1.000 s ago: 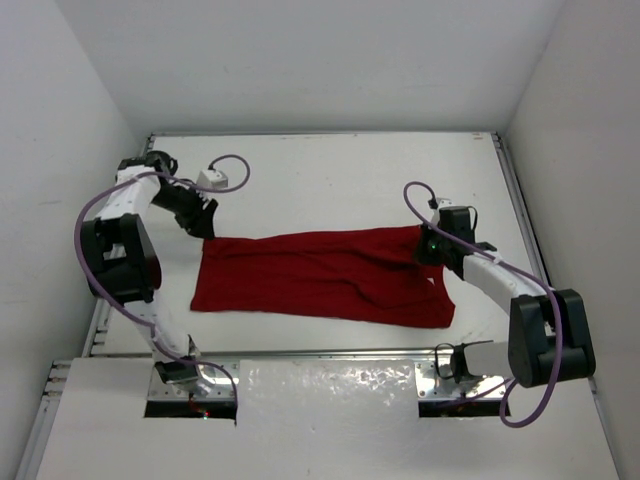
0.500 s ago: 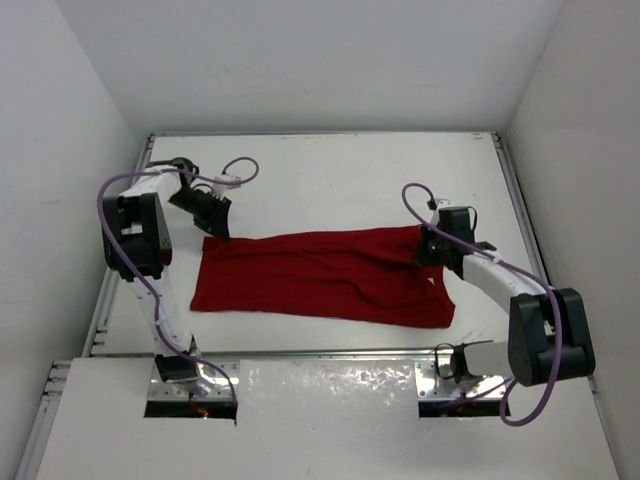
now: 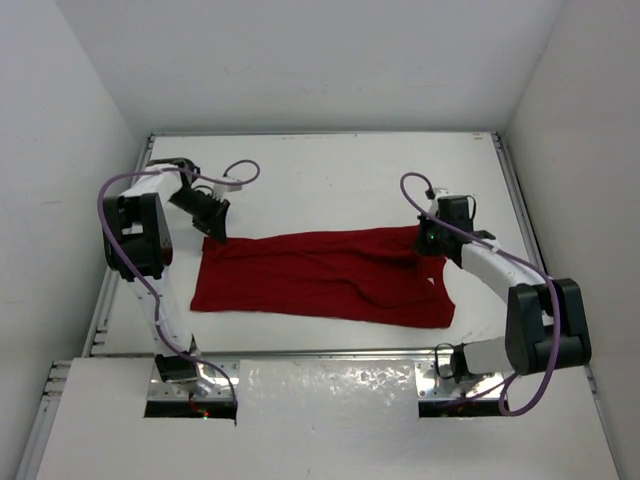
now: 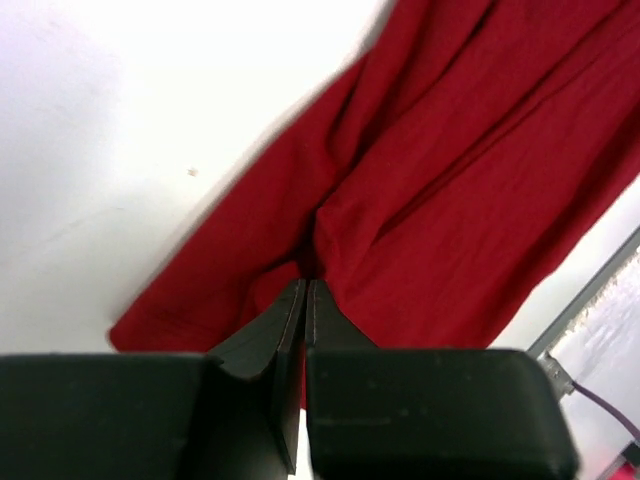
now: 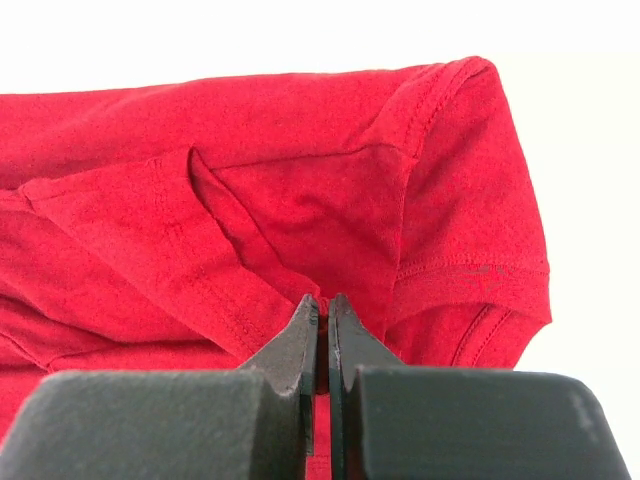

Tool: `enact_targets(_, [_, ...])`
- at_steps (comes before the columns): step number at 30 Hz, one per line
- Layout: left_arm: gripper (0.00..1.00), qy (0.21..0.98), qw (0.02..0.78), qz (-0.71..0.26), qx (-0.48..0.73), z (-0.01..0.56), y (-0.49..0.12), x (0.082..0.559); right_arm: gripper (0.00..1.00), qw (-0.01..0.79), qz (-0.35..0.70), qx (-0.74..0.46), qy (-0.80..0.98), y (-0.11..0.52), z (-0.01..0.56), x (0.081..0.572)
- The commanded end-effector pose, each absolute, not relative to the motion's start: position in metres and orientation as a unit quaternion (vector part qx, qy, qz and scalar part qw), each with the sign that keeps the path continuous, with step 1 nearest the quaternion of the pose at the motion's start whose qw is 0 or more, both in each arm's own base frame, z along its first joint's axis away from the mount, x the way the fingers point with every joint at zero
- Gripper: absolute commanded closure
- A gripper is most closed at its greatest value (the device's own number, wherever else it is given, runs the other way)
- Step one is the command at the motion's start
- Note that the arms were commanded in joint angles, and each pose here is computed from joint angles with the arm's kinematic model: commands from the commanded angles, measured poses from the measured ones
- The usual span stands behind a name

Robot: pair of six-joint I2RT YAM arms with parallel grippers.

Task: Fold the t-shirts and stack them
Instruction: Fold the other side of the tshirt into a rectangle

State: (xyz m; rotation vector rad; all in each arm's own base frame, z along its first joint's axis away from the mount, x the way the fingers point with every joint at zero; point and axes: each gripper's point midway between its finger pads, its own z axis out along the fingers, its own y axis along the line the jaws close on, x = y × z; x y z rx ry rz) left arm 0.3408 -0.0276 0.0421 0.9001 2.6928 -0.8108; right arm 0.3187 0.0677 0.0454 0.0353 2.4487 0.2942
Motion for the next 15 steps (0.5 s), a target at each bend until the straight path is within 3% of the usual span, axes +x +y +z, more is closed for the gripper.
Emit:
enact_targets(1, [1.0,0.906,0.151,-0.249,0.307,0.065,-0.029,0.371,1.0,0.358,0.115,0.003,0.927,0.071,0.061,0.339])
enact_targets(8, [1.0,0.895,0.299,-0.177,0.279,0.116,-0.018,0.465,1.0,0.418,0.124,-0.001,0.9,0.076,0.118,0.422])
enact_targets(15, [1.0,0.883,0.353,-0.131,0.282,0.147,-0.007,0.497,1.0,0.443,0.107,-0.004,0.89,0.061,0.157,0.473])
